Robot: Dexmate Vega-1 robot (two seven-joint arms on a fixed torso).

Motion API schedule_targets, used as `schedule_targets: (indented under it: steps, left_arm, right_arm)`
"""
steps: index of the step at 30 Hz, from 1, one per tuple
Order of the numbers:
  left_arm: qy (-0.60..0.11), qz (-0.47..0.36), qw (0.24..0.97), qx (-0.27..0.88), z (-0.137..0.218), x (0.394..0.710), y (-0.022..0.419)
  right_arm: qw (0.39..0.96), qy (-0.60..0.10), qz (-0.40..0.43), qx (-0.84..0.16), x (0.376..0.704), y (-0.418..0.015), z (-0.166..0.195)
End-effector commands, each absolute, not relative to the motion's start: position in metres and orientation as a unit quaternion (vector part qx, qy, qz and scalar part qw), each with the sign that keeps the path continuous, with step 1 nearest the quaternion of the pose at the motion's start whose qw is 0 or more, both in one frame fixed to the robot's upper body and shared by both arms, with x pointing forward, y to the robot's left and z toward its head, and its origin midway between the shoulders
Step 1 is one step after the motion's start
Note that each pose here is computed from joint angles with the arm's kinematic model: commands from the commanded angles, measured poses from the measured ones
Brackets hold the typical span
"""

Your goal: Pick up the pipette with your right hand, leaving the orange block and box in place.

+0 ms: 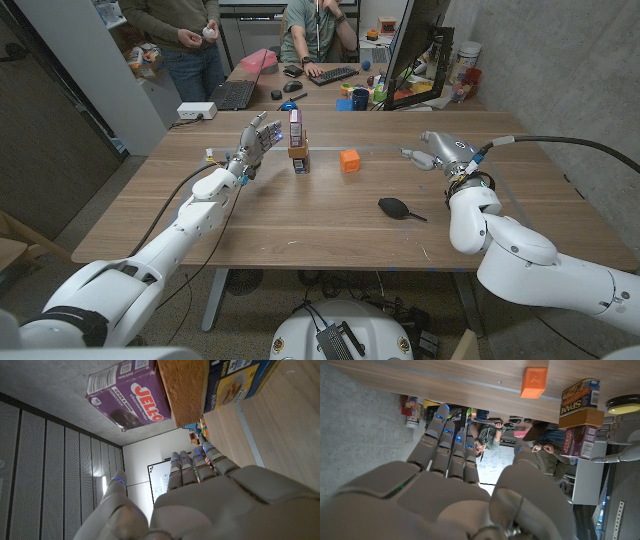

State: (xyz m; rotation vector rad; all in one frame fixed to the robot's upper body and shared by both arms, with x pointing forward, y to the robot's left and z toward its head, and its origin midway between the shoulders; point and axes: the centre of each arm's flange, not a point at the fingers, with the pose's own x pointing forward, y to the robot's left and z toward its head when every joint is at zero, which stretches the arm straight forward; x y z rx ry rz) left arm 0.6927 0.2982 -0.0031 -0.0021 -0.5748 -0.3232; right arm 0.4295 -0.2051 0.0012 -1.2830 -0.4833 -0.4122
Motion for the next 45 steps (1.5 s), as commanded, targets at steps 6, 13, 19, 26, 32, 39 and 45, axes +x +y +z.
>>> schedule_targets:
  steps: [6, 13, 19, 26, 32, 39, 45]
  left_arm:
    - [-0.282, -0.159, 0.946, -0.005, -0.005, 0.693, 0.295]
    - [-0.281, -0.159, 0.946, -0.008, -0.007, 0.694, 0.295]
    - [-0.283, -0.159, 0.946, -0.010, -0.008, 0.695, 0.296]
    - [-0.283, -0.156, 0.946, -0.011, -0.009, 0.694, 0.299]
    - [-0.283, -0.154, 0.946, -0.010, -0.008, 0.692, 0.300]
    - [-0.283, -0.153, 0.947, -0.006, -0.007, 0.689, 0.299]
    - [-0.282, -0.152, 0.947, -0.003, -0.007, 0.686, 0.298]
  right_arm:
    - [0.680, -0.202, -0.143, -0.690, 0.415, -0.166, -0.003]
    - [0.640, -0.183, -0.138, -0.733, 0.418, -0.151, -0.008]
    - [0.629, -0.180, -0.133, -0.745, 0.420, -0.145, -0.008]
    - [0.619, -0.177, -0.127, -0.755, 0.421, -0.141, -0.010]
    - [0.609, -0.172, -0.120, -0.765, 0.424, -0.138, -0.014]
    - [0.602, -0.164, -0.108, -0.774, 0.428, -0.138, -0.017]
    - [0.599, -0.158, -0.099, -0.778, 0.431, -0.142, -0.022]
